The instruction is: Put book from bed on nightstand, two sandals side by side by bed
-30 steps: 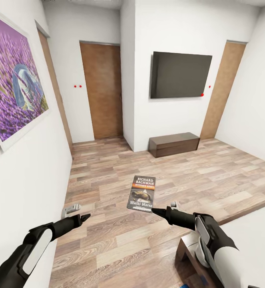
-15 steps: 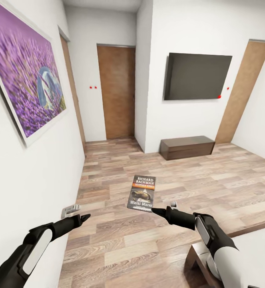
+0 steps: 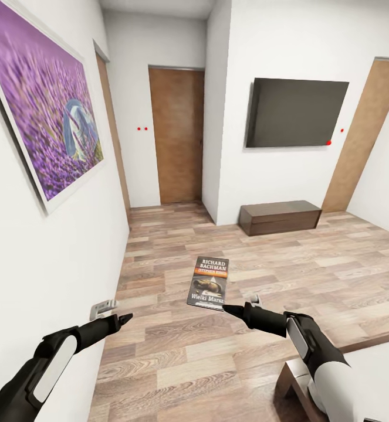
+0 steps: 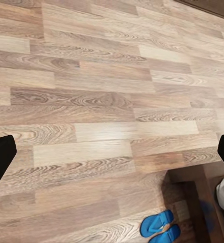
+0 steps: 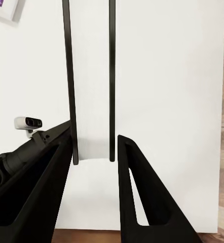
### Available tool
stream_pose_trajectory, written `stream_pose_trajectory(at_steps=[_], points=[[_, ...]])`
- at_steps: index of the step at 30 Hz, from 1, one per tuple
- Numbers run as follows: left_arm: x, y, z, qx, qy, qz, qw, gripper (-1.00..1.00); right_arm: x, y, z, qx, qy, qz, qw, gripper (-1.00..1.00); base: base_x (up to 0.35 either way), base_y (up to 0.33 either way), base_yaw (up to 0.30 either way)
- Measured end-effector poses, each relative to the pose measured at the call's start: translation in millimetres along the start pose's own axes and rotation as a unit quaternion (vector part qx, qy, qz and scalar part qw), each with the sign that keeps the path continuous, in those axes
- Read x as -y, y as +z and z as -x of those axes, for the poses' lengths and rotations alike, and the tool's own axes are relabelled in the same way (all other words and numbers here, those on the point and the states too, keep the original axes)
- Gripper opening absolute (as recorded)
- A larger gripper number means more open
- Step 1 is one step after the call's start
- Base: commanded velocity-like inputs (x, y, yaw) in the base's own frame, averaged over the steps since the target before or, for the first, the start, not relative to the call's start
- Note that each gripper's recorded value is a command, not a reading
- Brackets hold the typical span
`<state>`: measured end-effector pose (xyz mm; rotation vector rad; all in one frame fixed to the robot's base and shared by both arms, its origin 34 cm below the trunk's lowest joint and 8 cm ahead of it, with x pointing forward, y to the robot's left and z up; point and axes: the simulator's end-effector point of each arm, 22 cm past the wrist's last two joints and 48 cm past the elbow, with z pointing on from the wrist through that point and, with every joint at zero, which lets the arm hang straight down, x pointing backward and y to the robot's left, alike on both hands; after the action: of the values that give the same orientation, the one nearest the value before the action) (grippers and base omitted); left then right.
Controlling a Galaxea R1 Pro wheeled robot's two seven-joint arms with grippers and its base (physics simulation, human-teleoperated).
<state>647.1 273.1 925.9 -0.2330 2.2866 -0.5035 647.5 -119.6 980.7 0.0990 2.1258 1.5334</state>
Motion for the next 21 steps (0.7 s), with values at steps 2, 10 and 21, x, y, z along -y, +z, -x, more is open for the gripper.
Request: stream_pose_trajectory(at_steps=[2,10,21], points=[[0.2,0.0,0.0,0.000,0.000,0.000,1.0000,1.00,-0.1,-0.1,0.1,0.000,0.000,0.000,1.0000,-1.00,0.000,0.000,-0.005],[12.4,2.5,-6.8,-0.008,0.011,-0.009,0.9999,1.00,-2.6,-0.8,1.3,0.001,-0.002,0.001,1.0000,-1.00,0.000,0.000,-0.061],[32.7,8.2,-25.0,-0.028,0.035,-0.024,0.9987,1.00,-4.1,-1.1,2.0,0.002,-0.004,0.002,1.0000,-1.00,0.000,0.000,-0.023]])
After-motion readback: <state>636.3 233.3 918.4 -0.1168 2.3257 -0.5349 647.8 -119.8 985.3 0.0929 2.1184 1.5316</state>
